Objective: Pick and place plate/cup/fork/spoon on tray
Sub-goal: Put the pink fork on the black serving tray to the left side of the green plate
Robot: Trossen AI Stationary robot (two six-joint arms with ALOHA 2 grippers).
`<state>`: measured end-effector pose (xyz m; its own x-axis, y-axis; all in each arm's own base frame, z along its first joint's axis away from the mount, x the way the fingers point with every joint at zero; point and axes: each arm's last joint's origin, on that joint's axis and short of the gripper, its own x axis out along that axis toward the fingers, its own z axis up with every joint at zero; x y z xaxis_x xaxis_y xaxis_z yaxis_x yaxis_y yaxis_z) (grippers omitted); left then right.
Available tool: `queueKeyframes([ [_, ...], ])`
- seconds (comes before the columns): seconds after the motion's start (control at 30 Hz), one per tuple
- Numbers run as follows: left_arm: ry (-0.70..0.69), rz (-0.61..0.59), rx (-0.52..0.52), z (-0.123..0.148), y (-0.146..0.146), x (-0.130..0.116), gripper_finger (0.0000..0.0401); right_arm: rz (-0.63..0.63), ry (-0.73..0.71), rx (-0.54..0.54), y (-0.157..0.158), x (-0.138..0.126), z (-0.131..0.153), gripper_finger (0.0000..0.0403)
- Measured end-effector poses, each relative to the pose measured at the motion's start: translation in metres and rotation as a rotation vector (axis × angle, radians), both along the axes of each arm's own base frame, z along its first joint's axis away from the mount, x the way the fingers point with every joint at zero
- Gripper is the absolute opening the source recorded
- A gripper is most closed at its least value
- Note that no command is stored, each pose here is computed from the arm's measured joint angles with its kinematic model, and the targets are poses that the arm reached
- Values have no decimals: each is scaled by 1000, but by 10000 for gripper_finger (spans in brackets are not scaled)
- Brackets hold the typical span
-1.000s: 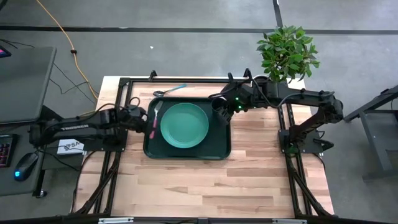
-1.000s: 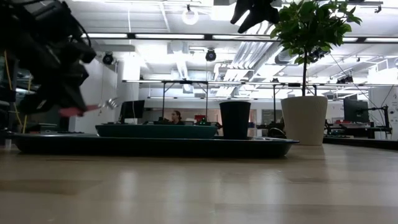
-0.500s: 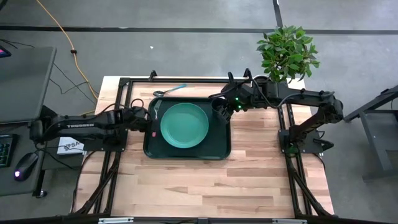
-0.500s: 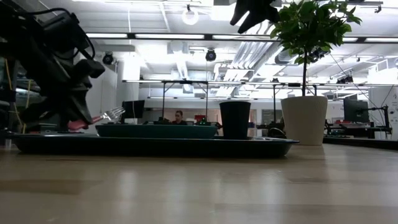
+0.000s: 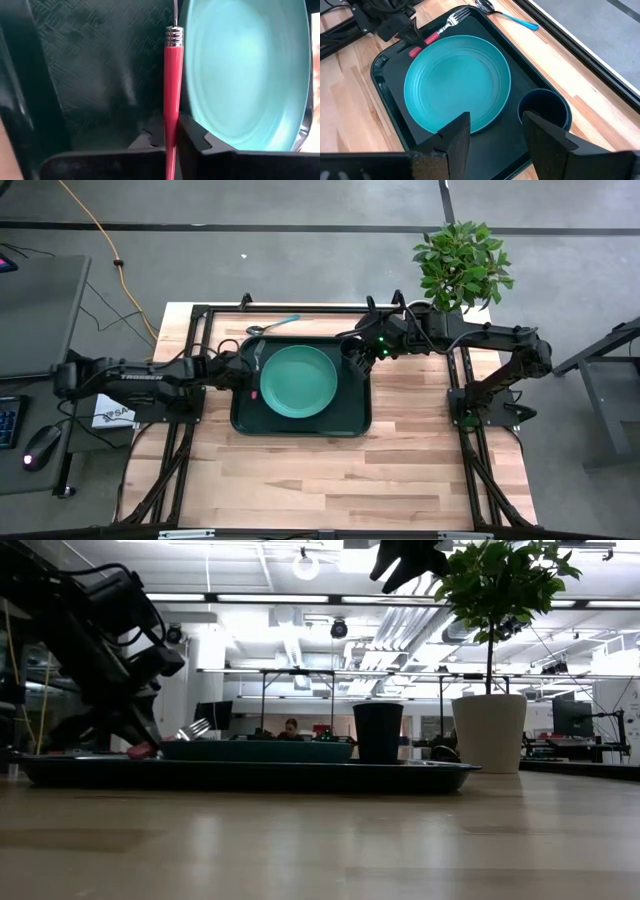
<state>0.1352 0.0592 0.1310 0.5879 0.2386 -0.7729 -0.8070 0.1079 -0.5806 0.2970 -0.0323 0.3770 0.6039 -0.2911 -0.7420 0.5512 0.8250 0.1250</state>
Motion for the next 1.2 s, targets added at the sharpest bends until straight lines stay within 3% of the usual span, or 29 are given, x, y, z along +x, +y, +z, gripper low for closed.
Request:
queueKeyframes([
  [0.23, -41, -6, -20, 0, 1, 5, 0, -5, 1, -7, 0, 0, 0, 173],
  [0.53, 38, 2, -85, -7, -2, -1, 0, -15, 1, -19, -1, 0, 0, 173],
  [1.2, 33, 30, -156, -16, -10, 14, 5, -31, -11, -38, -1, 1, 1, 173],
])
